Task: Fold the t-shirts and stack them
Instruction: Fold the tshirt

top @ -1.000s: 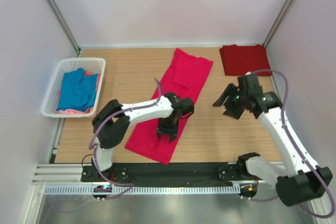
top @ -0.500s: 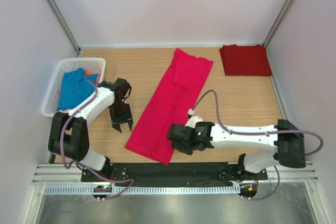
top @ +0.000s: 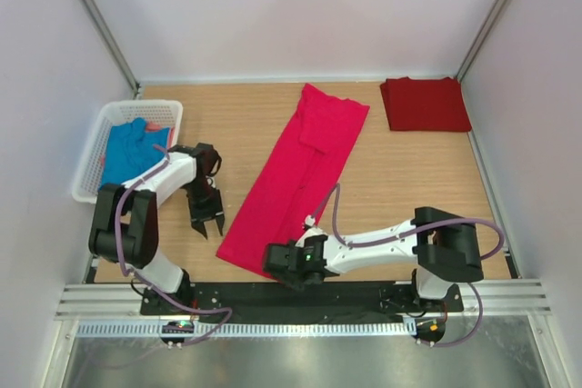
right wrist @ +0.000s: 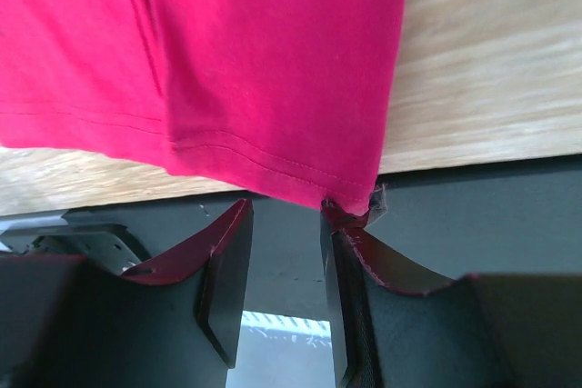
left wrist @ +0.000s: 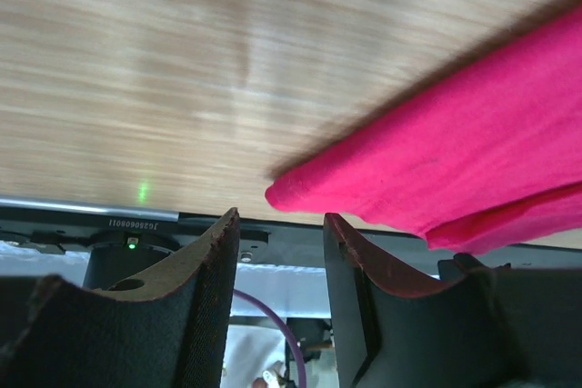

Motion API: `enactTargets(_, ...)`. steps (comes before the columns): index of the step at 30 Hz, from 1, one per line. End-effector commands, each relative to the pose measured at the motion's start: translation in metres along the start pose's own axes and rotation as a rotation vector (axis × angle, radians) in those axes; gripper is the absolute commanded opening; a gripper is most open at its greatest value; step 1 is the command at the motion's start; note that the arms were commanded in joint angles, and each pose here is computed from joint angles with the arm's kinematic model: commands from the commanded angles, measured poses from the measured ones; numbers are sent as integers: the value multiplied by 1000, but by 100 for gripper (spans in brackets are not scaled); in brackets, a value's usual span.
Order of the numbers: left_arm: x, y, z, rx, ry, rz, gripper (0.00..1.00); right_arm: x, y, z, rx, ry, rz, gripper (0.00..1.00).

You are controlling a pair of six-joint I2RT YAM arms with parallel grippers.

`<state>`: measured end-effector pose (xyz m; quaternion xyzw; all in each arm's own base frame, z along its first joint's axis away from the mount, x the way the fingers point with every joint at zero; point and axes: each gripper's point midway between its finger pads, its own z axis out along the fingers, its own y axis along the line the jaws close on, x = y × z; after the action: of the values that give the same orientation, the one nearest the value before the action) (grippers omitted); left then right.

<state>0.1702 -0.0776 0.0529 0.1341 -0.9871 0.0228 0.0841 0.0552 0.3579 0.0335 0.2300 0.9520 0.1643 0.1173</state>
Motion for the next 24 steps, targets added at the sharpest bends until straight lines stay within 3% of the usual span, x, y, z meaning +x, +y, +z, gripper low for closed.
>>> enactTargets(1,2,-3,8,21,47,16,43,8,19,-6,-54,4,81,43)
enactTargets(24,13,-16,19,58,129,65,40,-3,-11,-16,94,-62,-46,43)
